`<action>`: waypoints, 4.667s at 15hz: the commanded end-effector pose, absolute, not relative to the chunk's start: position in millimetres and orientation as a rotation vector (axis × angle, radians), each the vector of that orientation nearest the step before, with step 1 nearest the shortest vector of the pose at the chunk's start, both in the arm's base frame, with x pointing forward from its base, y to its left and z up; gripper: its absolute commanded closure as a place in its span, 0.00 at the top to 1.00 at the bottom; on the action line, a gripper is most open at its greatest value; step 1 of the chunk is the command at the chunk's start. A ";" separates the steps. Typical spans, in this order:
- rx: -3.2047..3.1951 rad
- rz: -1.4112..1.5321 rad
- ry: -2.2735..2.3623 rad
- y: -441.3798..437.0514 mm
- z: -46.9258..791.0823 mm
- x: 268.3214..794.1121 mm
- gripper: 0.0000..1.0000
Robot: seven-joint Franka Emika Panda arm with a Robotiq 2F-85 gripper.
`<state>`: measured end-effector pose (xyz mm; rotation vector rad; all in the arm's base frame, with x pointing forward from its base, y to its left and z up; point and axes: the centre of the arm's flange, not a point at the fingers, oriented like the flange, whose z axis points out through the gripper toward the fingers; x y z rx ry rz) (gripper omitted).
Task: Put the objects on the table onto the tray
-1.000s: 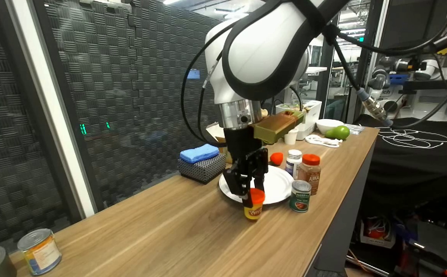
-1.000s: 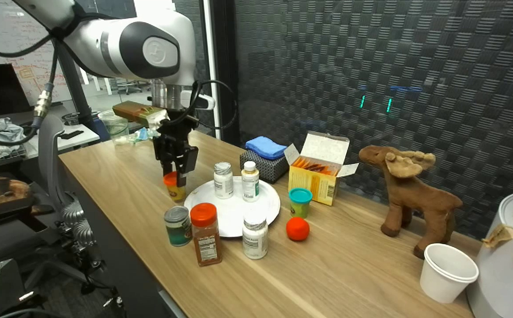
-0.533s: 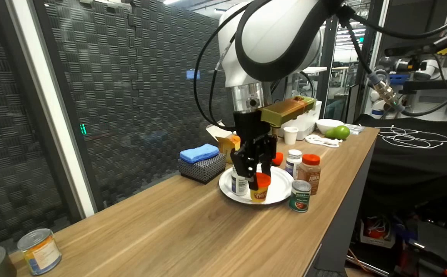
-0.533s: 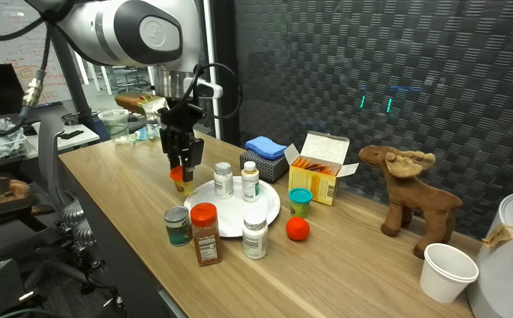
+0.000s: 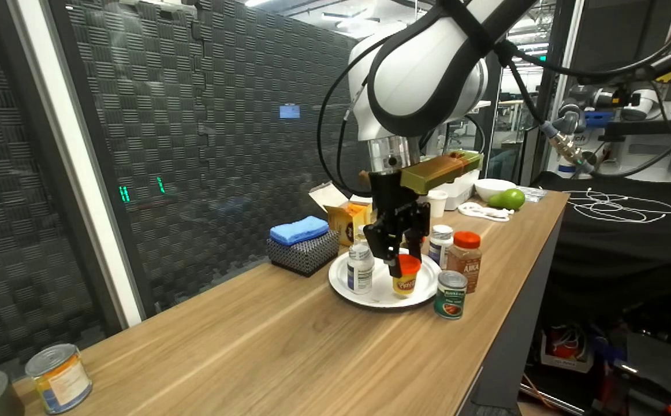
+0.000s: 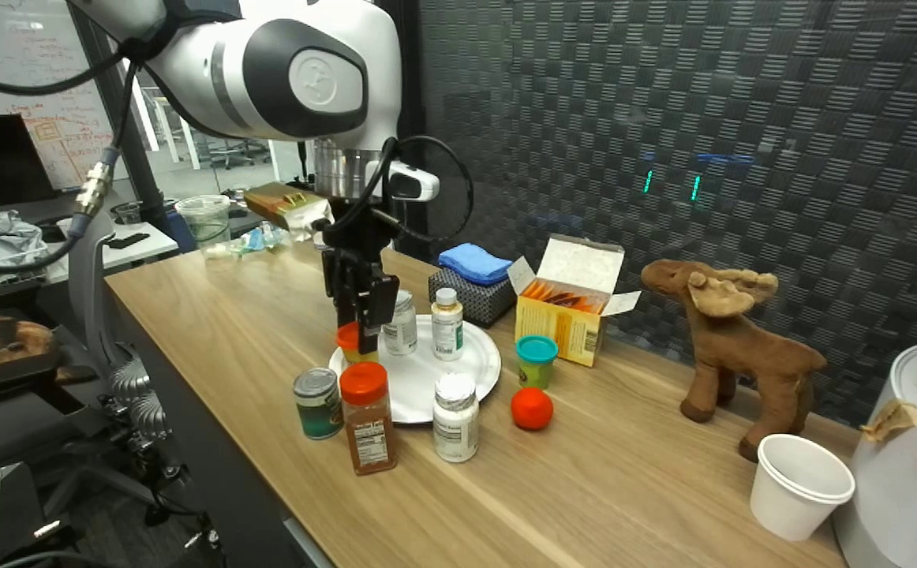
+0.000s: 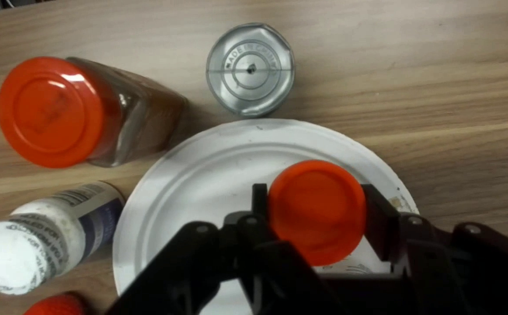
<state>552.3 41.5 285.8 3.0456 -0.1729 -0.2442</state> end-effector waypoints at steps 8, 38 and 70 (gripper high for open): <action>3.059 -0.236 -0.175 50.3 279.8 574.4 0.29; 3.021 -0.172 -0.755 30.0 300.2 462.0 1.00; 3.017 -0.198 -0.885 8.0 313.4 475.4 0.21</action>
